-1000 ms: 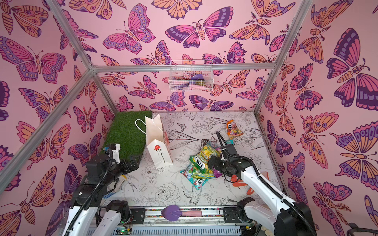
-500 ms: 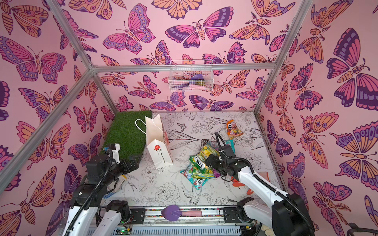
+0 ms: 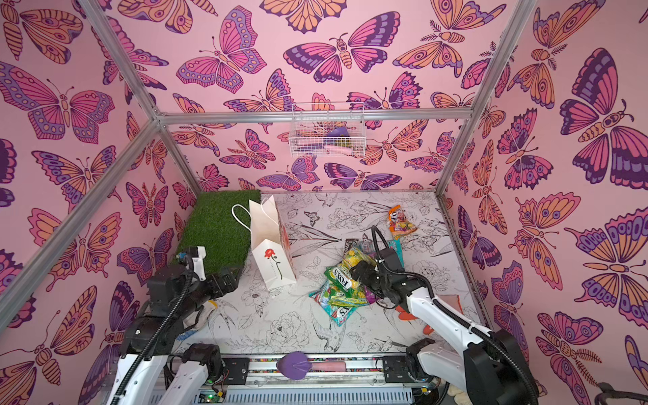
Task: Place the snacks into the paper bag
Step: Pick up the snack.
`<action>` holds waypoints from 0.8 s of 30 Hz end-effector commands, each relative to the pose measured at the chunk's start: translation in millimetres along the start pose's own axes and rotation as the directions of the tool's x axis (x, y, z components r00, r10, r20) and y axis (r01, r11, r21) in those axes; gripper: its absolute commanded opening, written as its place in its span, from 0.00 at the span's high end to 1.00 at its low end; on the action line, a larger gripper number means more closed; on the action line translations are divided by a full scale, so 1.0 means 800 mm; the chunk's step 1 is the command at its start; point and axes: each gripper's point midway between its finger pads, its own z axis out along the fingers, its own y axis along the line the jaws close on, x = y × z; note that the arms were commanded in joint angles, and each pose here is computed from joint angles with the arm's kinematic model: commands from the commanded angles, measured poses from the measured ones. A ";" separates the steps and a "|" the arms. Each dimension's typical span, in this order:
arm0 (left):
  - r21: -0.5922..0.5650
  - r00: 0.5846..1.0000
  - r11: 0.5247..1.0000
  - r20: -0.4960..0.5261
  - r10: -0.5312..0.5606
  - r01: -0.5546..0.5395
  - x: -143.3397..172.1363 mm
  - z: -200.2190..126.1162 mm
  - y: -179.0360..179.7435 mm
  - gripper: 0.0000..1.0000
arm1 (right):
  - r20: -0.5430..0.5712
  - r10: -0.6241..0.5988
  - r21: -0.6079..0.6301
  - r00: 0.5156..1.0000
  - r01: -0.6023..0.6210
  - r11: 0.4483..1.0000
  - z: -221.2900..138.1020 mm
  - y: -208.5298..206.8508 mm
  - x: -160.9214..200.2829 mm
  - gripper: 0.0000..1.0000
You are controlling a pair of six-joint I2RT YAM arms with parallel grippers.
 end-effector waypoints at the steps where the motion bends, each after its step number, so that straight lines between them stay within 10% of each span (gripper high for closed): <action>1: -0.014 1.000 1.000 -0.015 -0.002 0.002 0.008 0.002 0.006 0.00 | 0.044 0.016 -0.021 0.999 -0.016 1.000 0.011 0.004 -0.010 0.12; 24: -0.018 1.000 1.000 -0.012 -0.007 0.007 0.007 0.002 0.008 0.00 | 0.068 0.047 -0.088 0.997 -0.041 0.995 0.034 0.016 -0.019 0.35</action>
